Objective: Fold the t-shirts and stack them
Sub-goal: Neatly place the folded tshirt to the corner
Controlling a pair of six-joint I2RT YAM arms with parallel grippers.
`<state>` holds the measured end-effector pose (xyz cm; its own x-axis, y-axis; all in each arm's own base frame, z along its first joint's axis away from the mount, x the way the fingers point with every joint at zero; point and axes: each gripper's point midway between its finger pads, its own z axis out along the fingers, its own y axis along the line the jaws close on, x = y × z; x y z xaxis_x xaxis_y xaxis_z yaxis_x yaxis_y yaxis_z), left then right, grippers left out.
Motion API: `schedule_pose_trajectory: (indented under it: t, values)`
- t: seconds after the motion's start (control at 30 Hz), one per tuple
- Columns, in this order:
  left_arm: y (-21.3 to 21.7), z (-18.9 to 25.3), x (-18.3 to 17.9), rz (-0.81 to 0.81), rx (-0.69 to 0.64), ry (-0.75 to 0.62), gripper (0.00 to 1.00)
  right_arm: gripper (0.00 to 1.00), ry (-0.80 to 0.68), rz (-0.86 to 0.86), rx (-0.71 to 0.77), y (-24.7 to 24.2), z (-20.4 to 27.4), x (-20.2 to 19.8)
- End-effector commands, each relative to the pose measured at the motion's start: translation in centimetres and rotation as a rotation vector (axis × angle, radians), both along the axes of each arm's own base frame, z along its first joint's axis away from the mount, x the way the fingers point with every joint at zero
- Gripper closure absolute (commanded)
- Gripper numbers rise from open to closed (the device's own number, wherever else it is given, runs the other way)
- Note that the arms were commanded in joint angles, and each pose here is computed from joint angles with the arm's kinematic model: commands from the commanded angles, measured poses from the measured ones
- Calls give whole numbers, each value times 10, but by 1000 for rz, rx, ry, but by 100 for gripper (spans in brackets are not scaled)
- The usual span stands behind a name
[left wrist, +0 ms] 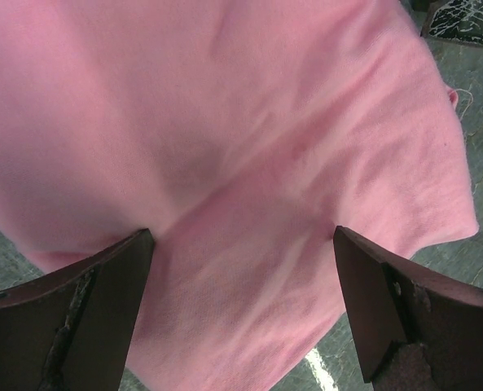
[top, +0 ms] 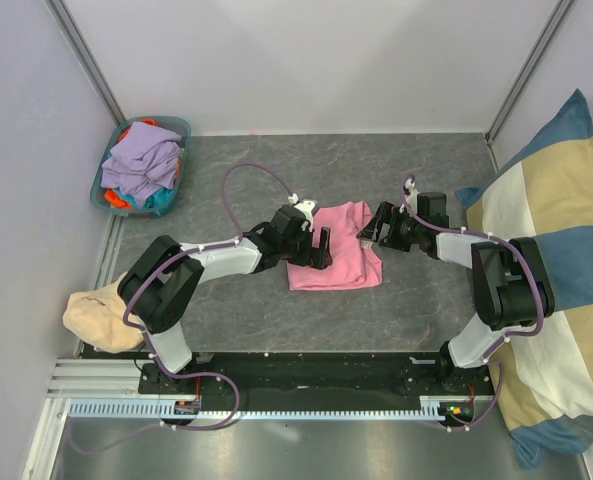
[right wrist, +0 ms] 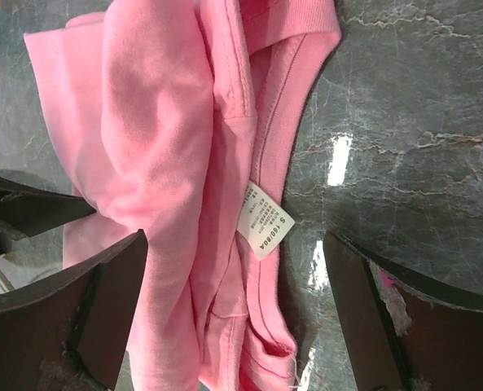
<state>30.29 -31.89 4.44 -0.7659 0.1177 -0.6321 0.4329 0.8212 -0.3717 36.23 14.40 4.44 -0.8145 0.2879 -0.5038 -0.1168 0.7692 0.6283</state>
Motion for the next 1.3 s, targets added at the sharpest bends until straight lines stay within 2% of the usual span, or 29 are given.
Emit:
schedule_pose_trajectory:
  t: [0.0, 0.27, 1.2, 1.23, 1.27]
  values:
    - [-9, 1, 1, 6, -32, -3, 0, 2, 34, 27, 10, 3, -12, -7]
    - [-10, 0, 1, 3, -36, 1, 0, 2, 31, 78, 81, 19, -10, -11]
    - [-9, 2, 0, 8, -39, -4, 0, 2, 126, 180, 47, 78, -46, -33]
    - [-8, 1, 0, 11, -36, -3, 0, 5, 126, 178, 50, 79, -46, -33]
    - [-8, 1, 1, 11, -37, -4, 0, 15, 130, 180, 51, 80, -47, -33]
